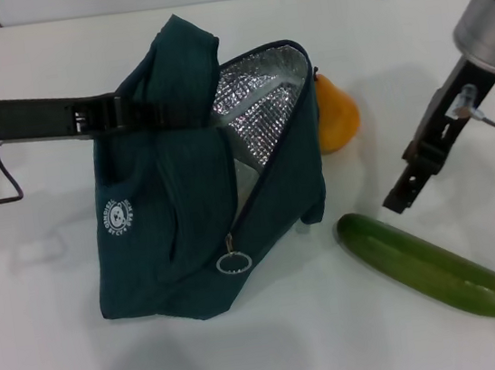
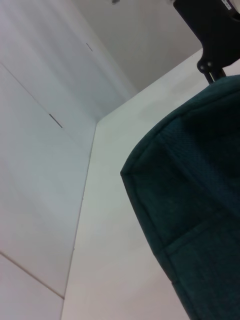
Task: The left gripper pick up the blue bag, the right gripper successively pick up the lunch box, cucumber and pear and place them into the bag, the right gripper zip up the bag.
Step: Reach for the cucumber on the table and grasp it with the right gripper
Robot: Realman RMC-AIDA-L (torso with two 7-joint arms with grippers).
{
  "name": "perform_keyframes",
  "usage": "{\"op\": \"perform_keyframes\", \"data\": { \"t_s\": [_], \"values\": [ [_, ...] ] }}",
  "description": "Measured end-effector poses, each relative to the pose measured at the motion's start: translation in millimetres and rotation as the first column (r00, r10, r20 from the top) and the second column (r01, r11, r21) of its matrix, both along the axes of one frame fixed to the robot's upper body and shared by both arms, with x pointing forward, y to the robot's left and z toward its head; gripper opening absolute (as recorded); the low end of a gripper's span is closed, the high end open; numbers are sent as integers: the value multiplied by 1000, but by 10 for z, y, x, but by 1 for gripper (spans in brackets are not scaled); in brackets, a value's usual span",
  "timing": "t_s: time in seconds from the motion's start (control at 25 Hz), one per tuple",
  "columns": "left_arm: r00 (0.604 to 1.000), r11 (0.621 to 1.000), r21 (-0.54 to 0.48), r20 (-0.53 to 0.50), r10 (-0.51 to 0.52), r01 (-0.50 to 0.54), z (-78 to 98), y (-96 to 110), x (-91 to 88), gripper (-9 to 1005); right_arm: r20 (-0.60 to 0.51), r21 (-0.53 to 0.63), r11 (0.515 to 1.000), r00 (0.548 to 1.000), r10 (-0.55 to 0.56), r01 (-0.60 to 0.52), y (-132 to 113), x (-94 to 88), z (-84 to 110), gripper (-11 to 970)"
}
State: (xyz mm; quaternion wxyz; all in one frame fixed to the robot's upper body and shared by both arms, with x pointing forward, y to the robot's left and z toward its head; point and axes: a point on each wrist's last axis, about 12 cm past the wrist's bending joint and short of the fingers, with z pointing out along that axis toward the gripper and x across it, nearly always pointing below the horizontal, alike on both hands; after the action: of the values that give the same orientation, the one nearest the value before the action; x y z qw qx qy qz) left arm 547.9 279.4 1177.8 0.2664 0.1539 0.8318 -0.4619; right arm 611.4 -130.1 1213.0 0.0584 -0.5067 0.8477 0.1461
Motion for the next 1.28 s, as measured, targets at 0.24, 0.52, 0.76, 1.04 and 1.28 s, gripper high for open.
{"op": "perform_keyframes", "data": {
  "t_s": [0.24, 0.52, 0.76, 1.04, 1.28],
  "values": [
    [1000, 1000, 1, 4, -5, 5, 18, -15, 21, 48, -45, -7, 1000, 999, -18, 18, 75, 16, -129, 825],
    [1000, 1000, 3, 2, -6, 6, 23, -21, 27, 48, -36, -79, 997, 999, 19, -22, 190, -17, -212, 824],
    [1000, 1000, 2, 3, -10, 10, 26, -38, 32, 49, -49, -72, 996, 998, 48, -52, 271, -66, -233, 823],
    [1000, 1000, 1, 0, -8, 8, 19, -33, 24, 49, -50, -72, 995, 996, 68, -71, 353, -104, -257, 822],
    [1000, 1000, -1, -2, -8, 8, 10, -30, 19, 49, -49, -94, 993, 997, 66, -71, 367, -124, -344, 821]
  ]
}}
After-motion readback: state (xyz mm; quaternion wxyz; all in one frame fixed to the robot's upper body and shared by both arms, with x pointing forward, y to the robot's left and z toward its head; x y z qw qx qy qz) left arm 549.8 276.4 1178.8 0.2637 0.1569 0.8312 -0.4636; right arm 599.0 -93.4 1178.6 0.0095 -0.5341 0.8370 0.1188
